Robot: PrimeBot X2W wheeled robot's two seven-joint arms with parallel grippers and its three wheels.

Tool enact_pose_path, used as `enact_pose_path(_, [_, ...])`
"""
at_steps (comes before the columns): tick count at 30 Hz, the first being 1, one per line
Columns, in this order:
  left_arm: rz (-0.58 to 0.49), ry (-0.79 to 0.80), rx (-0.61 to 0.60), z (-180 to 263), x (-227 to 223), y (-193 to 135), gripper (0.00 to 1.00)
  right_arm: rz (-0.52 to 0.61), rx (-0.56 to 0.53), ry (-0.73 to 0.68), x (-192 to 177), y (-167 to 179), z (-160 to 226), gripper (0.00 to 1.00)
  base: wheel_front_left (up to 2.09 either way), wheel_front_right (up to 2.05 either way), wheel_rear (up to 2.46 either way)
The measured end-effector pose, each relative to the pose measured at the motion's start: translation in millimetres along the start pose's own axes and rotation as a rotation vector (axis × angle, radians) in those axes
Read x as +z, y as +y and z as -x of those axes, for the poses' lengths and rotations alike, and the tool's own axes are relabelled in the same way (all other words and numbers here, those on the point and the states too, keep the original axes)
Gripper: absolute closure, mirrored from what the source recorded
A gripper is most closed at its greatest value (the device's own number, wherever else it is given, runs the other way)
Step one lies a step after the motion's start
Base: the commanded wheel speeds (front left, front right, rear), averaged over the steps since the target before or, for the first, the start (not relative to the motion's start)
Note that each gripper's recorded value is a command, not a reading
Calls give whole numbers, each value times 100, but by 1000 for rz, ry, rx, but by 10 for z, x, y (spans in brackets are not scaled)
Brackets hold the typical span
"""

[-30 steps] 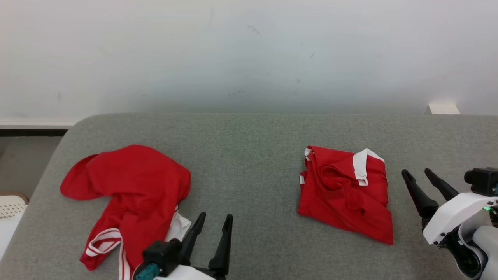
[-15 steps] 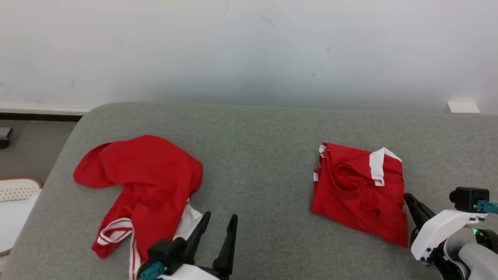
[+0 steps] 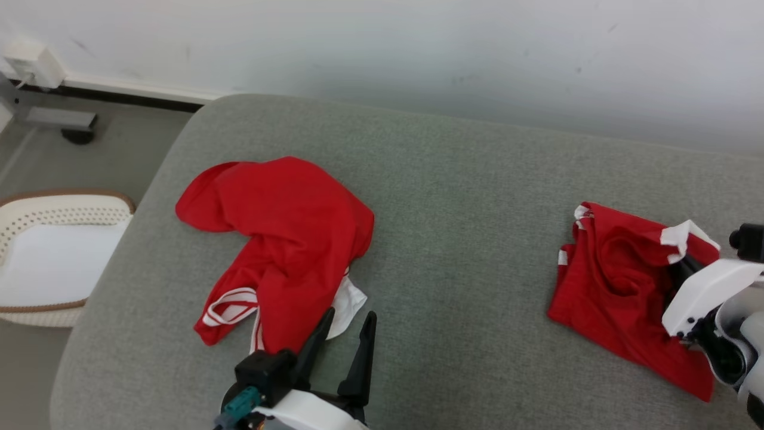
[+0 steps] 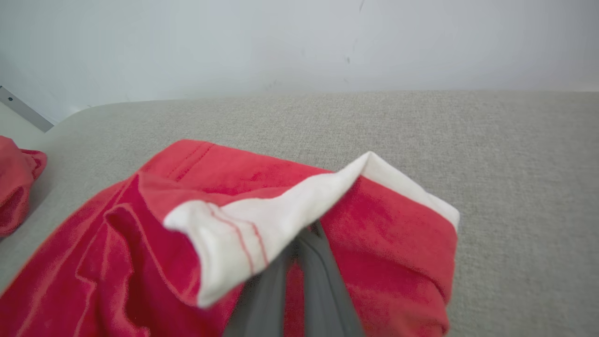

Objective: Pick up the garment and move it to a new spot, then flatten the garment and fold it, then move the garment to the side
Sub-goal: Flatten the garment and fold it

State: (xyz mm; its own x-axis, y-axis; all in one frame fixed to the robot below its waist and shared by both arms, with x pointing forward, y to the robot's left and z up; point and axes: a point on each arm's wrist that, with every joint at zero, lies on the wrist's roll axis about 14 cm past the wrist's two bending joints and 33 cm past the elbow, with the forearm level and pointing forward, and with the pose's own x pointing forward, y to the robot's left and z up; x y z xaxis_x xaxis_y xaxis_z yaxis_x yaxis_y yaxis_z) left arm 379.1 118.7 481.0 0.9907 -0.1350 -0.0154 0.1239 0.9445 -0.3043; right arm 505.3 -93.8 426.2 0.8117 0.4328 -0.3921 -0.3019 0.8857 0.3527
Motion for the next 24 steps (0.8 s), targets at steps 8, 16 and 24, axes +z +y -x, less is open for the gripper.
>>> enact_pose_path(8, [15, 24, 71, -3, -68, 195, 0, 32, 40, -16, 230, 92, -399, 100, 0, 0, 0])
enact_pose_path(16, [12, 6, 61, -33, -8, 156, 0, 36, 80, -82, 395, 261, -349, 100, 0, 0, 0])
enact_pose_path(24, [17, -7, 6, -58, 32, -10, 0, 29, 6, -67, 224, -28, -11, 100, 0, 0, 0])
